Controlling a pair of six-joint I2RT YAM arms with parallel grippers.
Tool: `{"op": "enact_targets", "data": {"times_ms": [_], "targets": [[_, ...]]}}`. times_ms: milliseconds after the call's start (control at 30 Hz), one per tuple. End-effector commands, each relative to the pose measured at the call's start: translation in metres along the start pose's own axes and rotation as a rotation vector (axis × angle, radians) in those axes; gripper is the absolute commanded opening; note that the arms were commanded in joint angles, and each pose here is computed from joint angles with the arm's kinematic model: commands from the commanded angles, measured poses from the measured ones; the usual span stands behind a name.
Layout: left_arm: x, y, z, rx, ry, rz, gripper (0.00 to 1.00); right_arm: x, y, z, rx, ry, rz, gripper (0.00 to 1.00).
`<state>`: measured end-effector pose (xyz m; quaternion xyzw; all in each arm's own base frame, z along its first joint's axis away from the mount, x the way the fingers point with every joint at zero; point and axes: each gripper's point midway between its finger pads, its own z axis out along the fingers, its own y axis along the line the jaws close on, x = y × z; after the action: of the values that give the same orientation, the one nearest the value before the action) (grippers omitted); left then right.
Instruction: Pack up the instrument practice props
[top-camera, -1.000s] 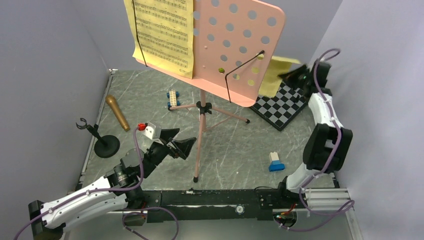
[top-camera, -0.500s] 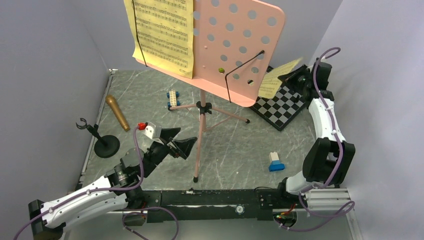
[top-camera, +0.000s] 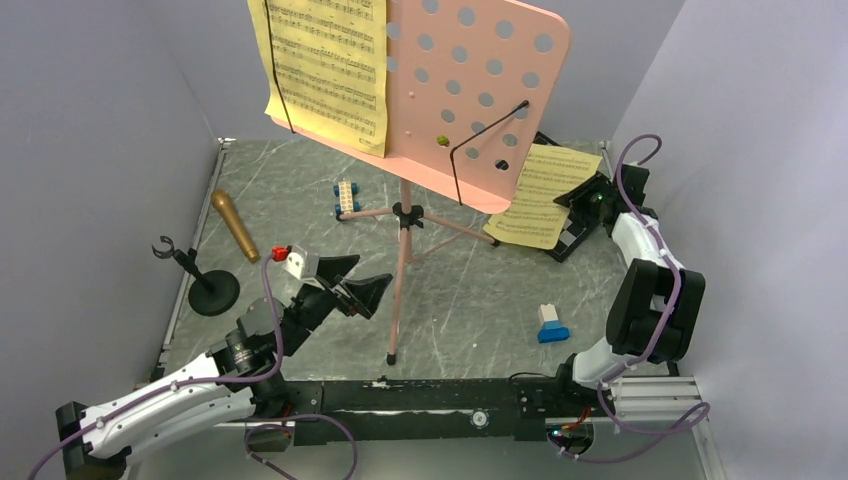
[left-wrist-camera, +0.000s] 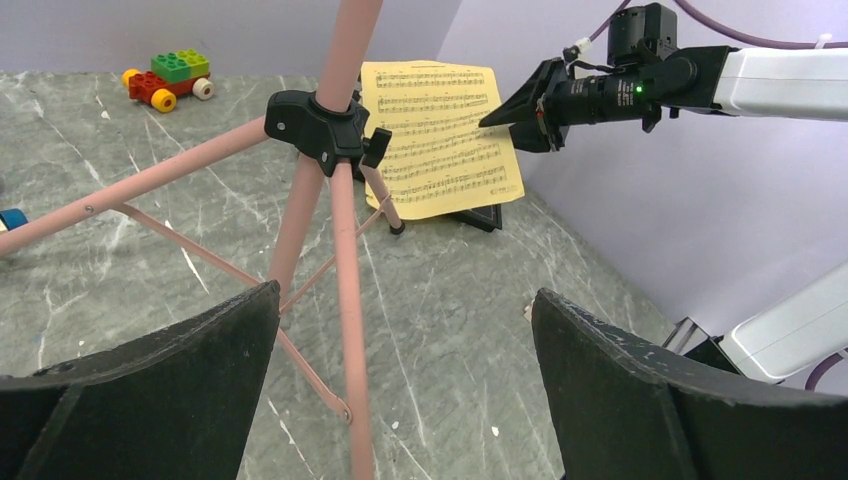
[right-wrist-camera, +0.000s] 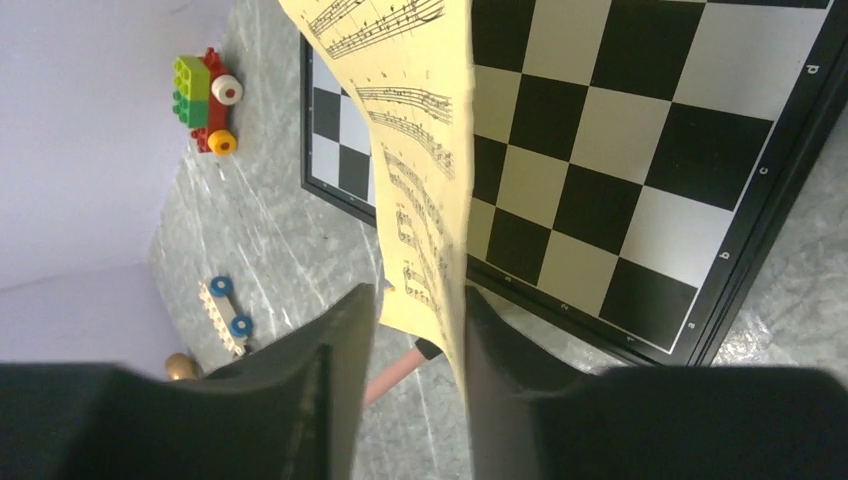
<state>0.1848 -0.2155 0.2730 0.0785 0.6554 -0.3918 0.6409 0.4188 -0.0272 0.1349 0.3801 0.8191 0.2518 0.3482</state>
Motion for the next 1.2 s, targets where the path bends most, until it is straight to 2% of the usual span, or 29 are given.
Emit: {"op": "enact_targets", "data": {"times_ms": [0,67,167,300,400,500,633,833,933,1033,1167], "targets": [[-0.009,-0.004,-0.002,0.015,-0.027,-0.012,0.99,-0.019,0.02,-0.02,-0.042,-0.086,-0.045,0.48],[-0.011,-0.004,-0.001,0.011,-0.033,-0.013,0.99,-0.023,0.027,-0.029,-0.045,-0.102,-0.052,0.58],[-0.018,-0.003,-0.001,-0.001,-0.045,-0.006,0.99,-0.029,0.046,-0.05,-0.072,-0.145,-0.074,0.64],[-0.029,0.004,0.0,-0.052,-0.062,0.029,0.99,-0.02,0.093,-0.091,-0.125,-0.263,-0.231,0.66],[-0.034,0.016,0.001,-0.138,-0.048,0.065,0.99,0.013,0.13,-0.127,-0.244,-0.359,-0.385,0.66],[-0.041,0.028,-0.002,-0.22,-0.043,0.089,0.99,0.042,0.135,-0.15,-0.266,-0.401,-0.511,0.68],[-0.047,0.036,-0.005,-0.268,-0.063,0.088,0.99,0.072,0.098,-0.151,-0.211,-0.331,-0.56,0.7],[-0.056,0.031,-0.006,-0.247,-0.071,0.1,0.99,0.155,0.108,-0.188,-0.584,-0.233,-0.74,0.79],[-0.07,0.031,-0.012,-0.254,-0.101,0.092,0.99,0.183,0.109,-0.205,-0.712,-0.219,-0.816,0.81],[-0.087,0.038,-0.024,-0.292,-0.134,0.119,0.99,0.2,0.109,-0.213,-0.784,-0.227,-0.859,0.81],[-0.121,0.046,-0.043,-0.336,-0.224,0.15,0.99,0.225,0.114,-0.208,-0.815,-0.174,-0.92,0.82]]}}
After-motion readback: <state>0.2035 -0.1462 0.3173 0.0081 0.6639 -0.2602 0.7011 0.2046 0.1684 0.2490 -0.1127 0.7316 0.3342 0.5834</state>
